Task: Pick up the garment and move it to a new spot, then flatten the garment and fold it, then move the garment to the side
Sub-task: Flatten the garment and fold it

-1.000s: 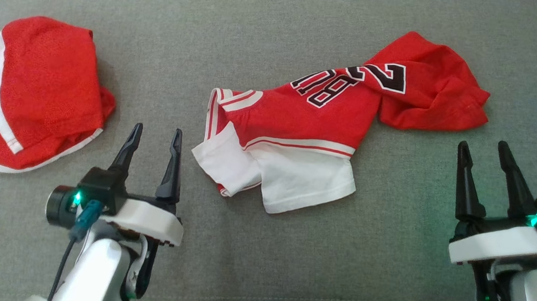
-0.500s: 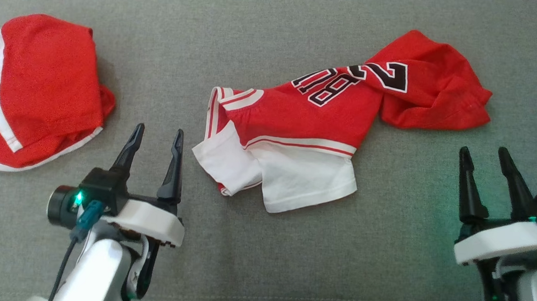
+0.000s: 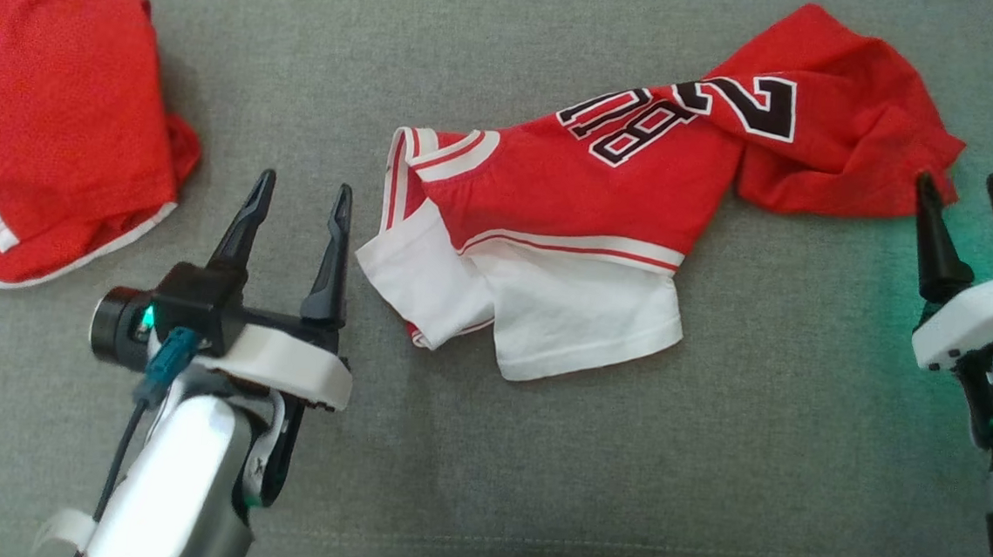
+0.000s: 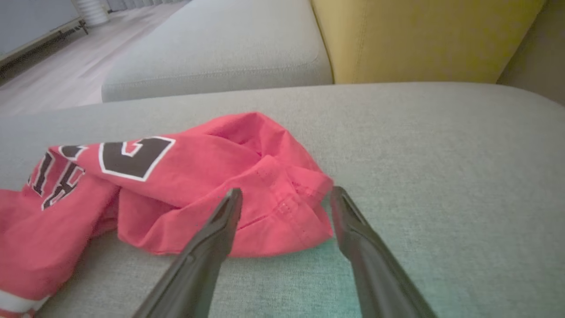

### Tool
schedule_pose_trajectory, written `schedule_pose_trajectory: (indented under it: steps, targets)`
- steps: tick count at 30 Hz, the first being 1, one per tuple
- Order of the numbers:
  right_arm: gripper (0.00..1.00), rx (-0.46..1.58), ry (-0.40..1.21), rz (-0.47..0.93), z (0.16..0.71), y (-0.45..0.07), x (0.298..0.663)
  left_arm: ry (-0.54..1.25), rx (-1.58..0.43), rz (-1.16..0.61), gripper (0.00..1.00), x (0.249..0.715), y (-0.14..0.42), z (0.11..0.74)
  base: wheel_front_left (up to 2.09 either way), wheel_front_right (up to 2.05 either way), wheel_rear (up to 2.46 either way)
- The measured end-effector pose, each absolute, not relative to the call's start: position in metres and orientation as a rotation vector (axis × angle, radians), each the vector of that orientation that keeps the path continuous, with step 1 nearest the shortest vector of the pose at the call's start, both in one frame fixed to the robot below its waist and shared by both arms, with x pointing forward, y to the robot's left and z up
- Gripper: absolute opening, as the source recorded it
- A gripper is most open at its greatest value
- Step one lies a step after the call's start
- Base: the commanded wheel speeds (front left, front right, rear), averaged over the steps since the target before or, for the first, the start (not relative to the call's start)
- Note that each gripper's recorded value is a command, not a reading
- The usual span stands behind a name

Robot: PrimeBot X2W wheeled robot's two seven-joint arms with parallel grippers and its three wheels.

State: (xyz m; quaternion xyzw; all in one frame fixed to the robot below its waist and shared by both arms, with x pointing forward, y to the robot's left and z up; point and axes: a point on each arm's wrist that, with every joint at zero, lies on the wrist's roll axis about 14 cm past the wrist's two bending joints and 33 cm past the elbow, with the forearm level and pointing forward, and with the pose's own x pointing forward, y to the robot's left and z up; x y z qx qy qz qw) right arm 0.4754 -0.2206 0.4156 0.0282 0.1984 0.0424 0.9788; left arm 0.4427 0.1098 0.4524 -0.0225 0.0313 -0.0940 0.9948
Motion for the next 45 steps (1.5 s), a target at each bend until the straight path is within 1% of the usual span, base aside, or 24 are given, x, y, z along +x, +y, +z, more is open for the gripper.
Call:
schedule_pose_trajectory:
  steps: [4, 13, 14, 15, 18, 19, 20, 25, 31, 33, 38, 42, 43, 44, 45]
  targets:
    - [1.00, 0.069, 0.468, 0.095, 0.398, -0.218, 0.479, 0.077, -0.053, -0.190, 1.00, 0.444, 0.109, 0.447, 0.00, 0.00, 0.00]
    - [1.00, 0.053, 0.531, 0.130, 0.385, -0.213, 0.489, 0.082, -0.051, -0.202, 1.00, 0.451, 0.106, 0.442, 0.00, 0.00, 0.00]
    - [0.87, 0.051, 0.538, 0.136, 0.384, -0.212, 0.488, 0.085, -0.051, -0.202, 1.00, 0.451, 0.106, 0.441, 0.00, 0.00, 0.00]
    - [0.81, 0.051, 0.547, 0.138, 0.382, -0.212, 0.488, 0.087, -0.051, -0.203, 1.00, 0.451, 0.105, 0.440, 0.00, 0.00, 0.00]
    - [0.36, 0.048, 0.568, 0.141, 0.378, -0.214, 0.487, 0.092, -0.053, -0.205, 1.00, 0.452, 0.104, 0.438, 0.00, 0.00, 0.00]
    - [0.15, 0.049, 0.576, 0.142, 0.376, -0.214, 0.486, 0.093, -0.054, -0.207, 1.00, 0.452, 0.104, 0.438, 0.00, 0.00, 0.00]
    - [0.00, 0.048, 0.583, 0.144, 0.375, -0.213, 0.486, 0.094, -0.055, -0.207, 1.00, 0.452, 0.103, 0.437, 0.00, 0.00, 0.00]
    - [0.00, 0.068, 0.597, 0.155, 0.371, -0.209, 0.485, 0.094, -0.050, -0.214, 1.00, 0.453, 0.102, 0.436, 0.00, 0.00, 0.00]
    - [0.00, 0.089, 0.546, 0.158, 0.382, -0.208, 0.485, 0.080, -0.051, -0.218, 1.00, 0.455, 0.100, 0.441, 0.00, 0.00, 0.00]
    - [0.00, 0.116, 0.539, 0.141, 0.381, -0.211, 0.470, 0.073, -0.051, -0.217, 1.00, 0.455, 0.100, 0.444, 0.00, 0.00, 0.00]
    - [0.00, 0.168, 0.596, 0.094, 0.366, -0.218, 0.427, 0.061, -0.053, -0.223, 1.00, 0.454, 0.098, 0.450, 0.00, 0.00, 0.00]
    - [0.00, 0.186, 0.599, 0.072, 0.368, -0.220, 0.415, 0.061, -0.054, -0.225, 1.00, 0.452, 0.097, 0.450, 0.00, 0.00, 0.00]
    - [0.22, 0.190, 0.594, 0.067, 0.370, -0.220, 0.414, 0.064, -0.055, -0.226, 1.00, 0.450, 0.096, 0.450, 0.00, 0.00, 0.00]
    - [0.59, 0.193, 0.594, 0.061, 0.371, -0.221, 0.413, 0.069, -0.055, -0.226, 1.00, 0.449, 0.096, 0.448, 0.00, 0.00, 0.00]
    - [1.00, 0.192, 0.590, 0.056, 0.373, -0.222, 0.413, 0.071, -0.055, -0.225, 1.00, 0.447, 0.097, 0.448, 0.00, 0.00, 0.00]
